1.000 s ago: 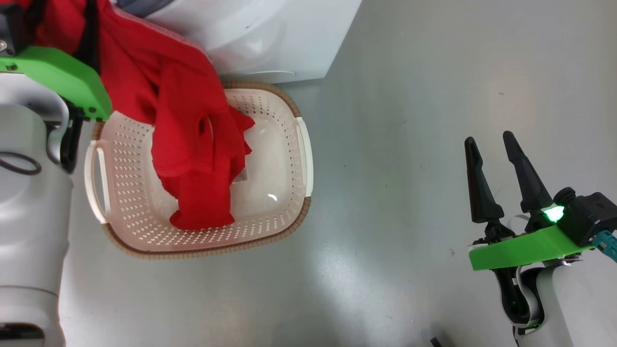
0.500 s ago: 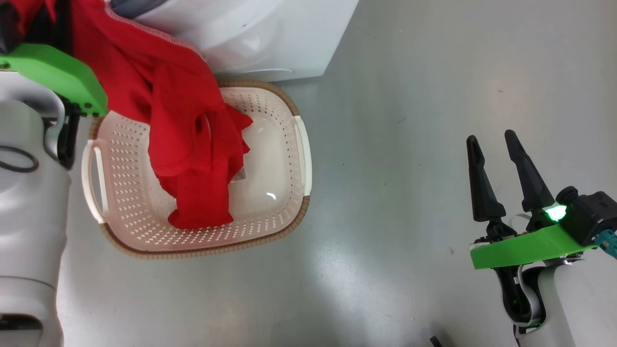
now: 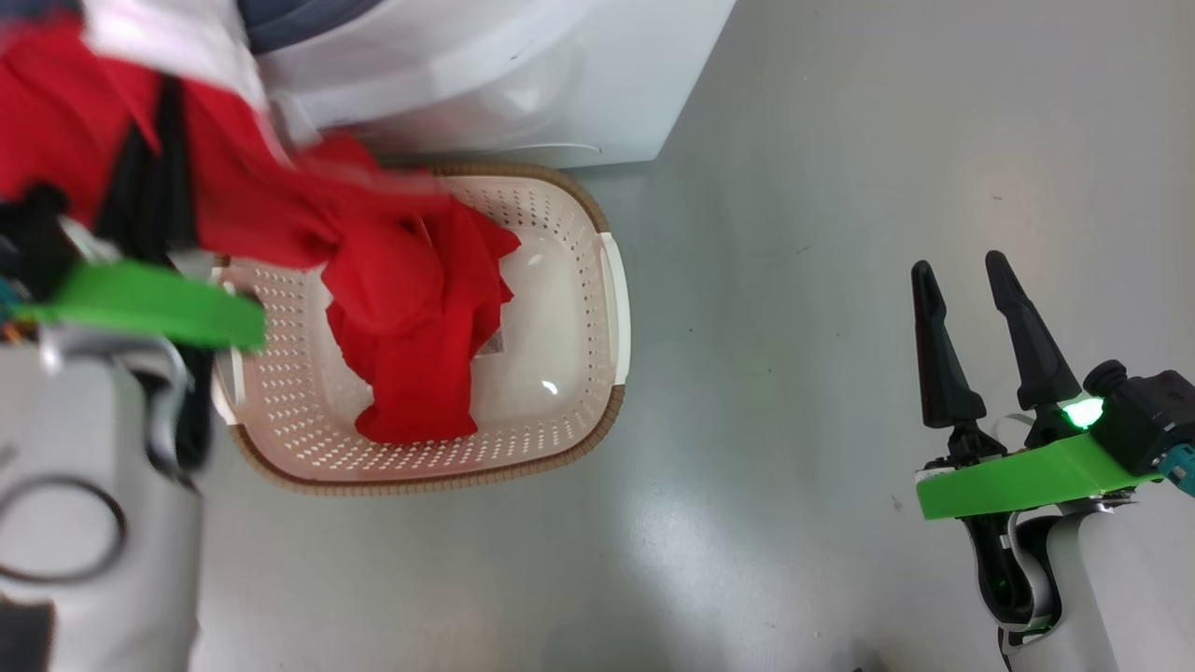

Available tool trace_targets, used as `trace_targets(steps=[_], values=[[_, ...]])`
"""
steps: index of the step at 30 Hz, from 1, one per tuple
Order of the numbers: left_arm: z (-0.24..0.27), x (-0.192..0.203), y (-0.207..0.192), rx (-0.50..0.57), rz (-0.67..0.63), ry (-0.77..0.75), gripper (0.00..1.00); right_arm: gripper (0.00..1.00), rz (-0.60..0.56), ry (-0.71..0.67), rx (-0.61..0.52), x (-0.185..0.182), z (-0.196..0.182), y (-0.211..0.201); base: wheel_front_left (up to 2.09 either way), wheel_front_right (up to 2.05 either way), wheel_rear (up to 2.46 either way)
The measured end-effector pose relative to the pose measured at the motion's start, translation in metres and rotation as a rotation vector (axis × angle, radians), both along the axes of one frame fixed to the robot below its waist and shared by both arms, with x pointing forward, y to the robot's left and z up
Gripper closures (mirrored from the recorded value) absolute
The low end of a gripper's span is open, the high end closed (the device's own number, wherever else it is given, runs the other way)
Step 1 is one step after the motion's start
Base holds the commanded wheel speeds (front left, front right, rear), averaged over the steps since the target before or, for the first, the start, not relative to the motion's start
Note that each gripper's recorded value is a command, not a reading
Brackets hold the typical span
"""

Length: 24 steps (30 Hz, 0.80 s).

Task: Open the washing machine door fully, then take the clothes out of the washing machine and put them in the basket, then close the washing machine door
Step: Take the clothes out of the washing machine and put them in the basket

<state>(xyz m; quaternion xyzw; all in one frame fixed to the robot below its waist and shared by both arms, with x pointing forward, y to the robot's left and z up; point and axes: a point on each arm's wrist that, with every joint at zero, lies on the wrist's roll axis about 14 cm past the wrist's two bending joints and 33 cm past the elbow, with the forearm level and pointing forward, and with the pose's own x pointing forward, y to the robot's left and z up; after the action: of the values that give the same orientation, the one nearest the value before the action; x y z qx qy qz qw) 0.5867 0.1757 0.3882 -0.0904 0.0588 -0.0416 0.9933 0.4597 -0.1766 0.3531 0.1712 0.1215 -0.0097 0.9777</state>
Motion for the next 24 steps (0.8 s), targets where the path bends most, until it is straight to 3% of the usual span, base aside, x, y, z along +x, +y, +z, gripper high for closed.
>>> trace_targets(steps=[10, 24], values=[[-0.046, -0.065, -0.046, -0.024, -0.121, 0.152, 1.0, 0.0, 0.014, -0.008, 0.007, 0.0, 0.004, 0.005, 0.0, 0.0, 0.0], [-0.128, -0.111, -0.081, -0.01, -0.246, 0.437, 1.0, 0.0, -0.012, 0.012, -0.009, -0.008, 0.001, -0.007, 0.0, 0.0, 0.0]])
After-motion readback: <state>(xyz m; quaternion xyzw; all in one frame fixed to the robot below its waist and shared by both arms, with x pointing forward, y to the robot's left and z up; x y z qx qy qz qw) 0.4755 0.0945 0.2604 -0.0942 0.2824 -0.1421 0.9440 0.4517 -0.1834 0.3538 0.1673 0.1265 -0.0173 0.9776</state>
